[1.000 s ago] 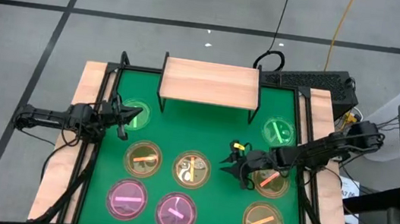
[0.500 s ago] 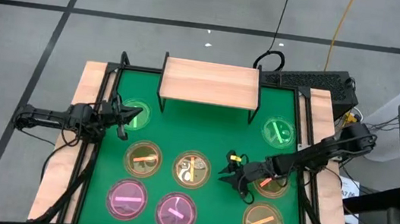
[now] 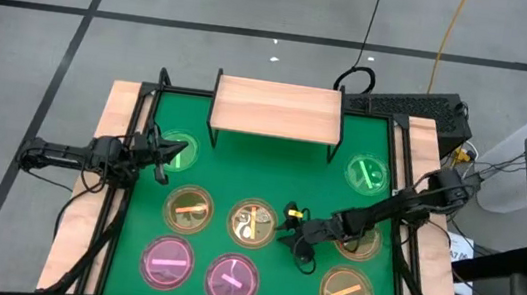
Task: Place and stack plates onto a shelf
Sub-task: Put the middle orange plate on the shelf
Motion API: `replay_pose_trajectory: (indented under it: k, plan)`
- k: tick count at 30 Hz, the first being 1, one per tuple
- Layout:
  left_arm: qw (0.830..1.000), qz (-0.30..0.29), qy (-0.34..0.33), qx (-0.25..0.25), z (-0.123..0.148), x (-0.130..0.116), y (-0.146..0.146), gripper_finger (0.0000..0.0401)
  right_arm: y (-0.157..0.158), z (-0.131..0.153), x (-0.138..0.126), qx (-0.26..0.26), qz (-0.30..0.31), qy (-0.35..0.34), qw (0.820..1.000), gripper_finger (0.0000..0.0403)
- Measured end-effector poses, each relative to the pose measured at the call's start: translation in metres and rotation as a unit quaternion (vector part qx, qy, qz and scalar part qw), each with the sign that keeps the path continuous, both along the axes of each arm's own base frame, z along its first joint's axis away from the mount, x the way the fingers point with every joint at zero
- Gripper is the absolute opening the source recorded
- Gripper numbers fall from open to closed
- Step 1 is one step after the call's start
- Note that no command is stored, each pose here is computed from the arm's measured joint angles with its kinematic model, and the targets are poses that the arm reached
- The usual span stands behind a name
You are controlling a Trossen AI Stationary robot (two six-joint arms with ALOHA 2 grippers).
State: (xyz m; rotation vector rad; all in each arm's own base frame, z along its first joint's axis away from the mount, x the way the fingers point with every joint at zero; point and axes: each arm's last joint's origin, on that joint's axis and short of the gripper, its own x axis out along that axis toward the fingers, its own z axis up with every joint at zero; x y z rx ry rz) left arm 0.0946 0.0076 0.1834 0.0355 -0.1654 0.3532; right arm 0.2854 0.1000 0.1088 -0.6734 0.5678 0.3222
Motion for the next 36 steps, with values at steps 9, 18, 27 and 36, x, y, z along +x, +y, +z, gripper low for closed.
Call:
replay_pose_trajectory:
  k: [9, 18, 27, 36]
  plan:
    - [1.000, 0.000, 0.000, 0.000, 0.000, 0.000, 0.000, 0.0001, 0.001, -0.009, 0.008, 0.001, -0.033, -0.008, 0.999, 0.0147]
    - [1.000, -0.001, 0.000, 0.000, 0.000, 0.000, 0.000, 0.0001, -0.002, -0.010, 0.009, -0.001, -0.048, -0.005, 0.999, 0.0068]
    - [1.000, -0.001, 0.000, 0.000, 0.000, 0.000, 0.000, 0.0001, -0.002, -0.010, 0.008, -0.005, -0.044, -0.002, 0.999, 0.0004]
    - [1.000, -0.001, 0.000, 0.000, 0.000, 0.000, 0.000, 0.0001, 0.002, 0.013, 0.005, -0.008, -0.027, -0.038, 0.999, 0.0000]
